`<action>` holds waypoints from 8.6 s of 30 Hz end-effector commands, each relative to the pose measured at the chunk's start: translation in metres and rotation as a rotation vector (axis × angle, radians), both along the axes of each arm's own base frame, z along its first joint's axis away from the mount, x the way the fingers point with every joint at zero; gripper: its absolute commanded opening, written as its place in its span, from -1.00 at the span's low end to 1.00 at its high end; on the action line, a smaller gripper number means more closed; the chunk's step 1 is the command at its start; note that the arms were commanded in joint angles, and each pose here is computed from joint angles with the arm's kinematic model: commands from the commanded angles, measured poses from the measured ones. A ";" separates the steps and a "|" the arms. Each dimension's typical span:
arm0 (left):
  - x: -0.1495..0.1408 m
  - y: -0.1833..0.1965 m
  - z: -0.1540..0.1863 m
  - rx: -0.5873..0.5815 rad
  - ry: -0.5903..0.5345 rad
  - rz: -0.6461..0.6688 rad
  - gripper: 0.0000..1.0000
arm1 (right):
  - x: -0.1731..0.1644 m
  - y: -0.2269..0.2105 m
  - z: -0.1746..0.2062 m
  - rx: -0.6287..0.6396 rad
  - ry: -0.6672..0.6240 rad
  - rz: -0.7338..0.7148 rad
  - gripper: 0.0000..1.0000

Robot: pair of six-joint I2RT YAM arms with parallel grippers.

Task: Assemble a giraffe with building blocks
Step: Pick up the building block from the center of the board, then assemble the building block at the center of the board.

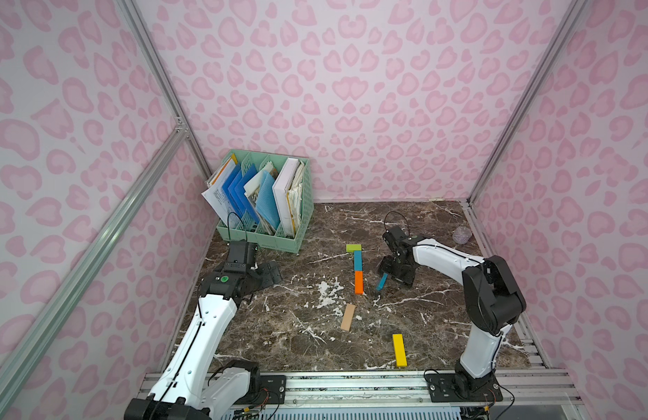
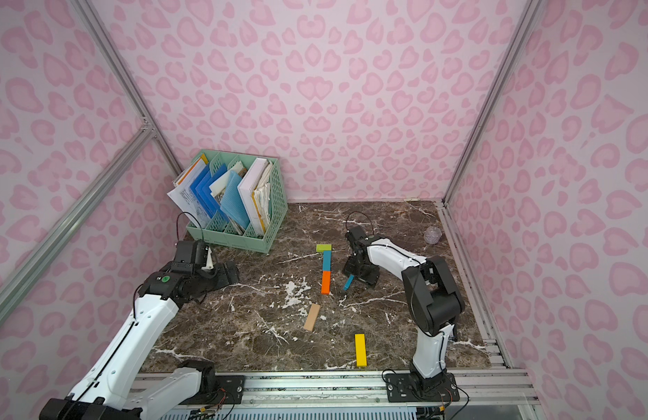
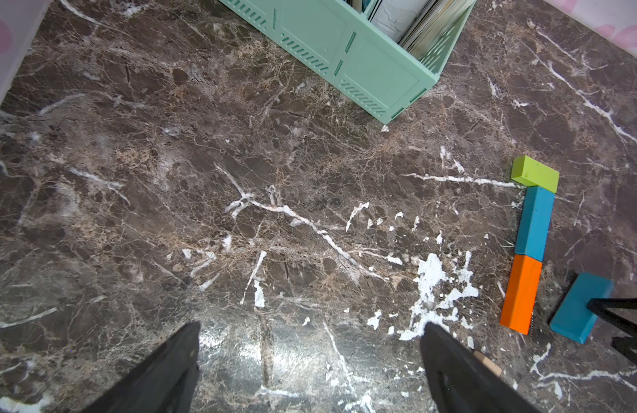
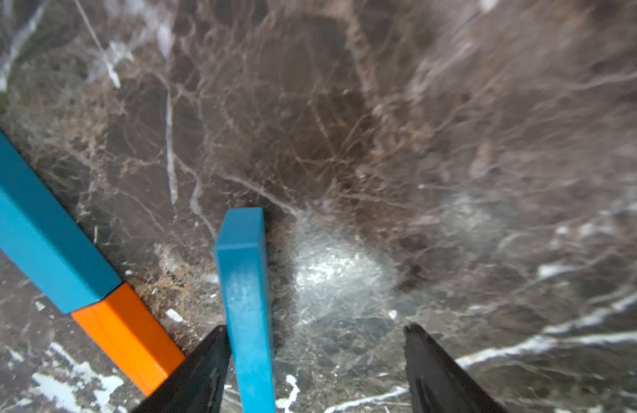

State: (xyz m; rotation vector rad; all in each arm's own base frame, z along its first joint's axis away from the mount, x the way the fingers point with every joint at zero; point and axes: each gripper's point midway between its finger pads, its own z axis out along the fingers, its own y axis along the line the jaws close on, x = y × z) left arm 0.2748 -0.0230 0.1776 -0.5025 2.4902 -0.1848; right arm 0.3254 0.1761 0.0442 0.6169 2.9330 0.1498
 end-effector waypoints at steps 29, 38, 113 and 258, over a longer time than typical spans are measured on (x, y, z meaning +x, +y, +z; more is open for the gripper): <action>0.001 0.001 0.000 0.014 0.007 -0.007 0.97 | -0.006 -0.003 -0.030 -0.083 0.076 0.018 0.26; 0.001 0.002 0.000 0.015 0.006 -0.004 0.97 | -0.015 -0.006 -0.046 -0.086 0.093 0.075 -0.03; 0.003 -0.006 0.001 -0.013 0.002 -0.044 0.97 | -0.029 0.044 -0.033 -0.293 -0.220 1.839 -0.03; -0.073 -0.264 -0.161 0.284 0.359 -0.816 -0.46 | -0.009 -0.033 0.109 0.049 -0.909 0.399 1.00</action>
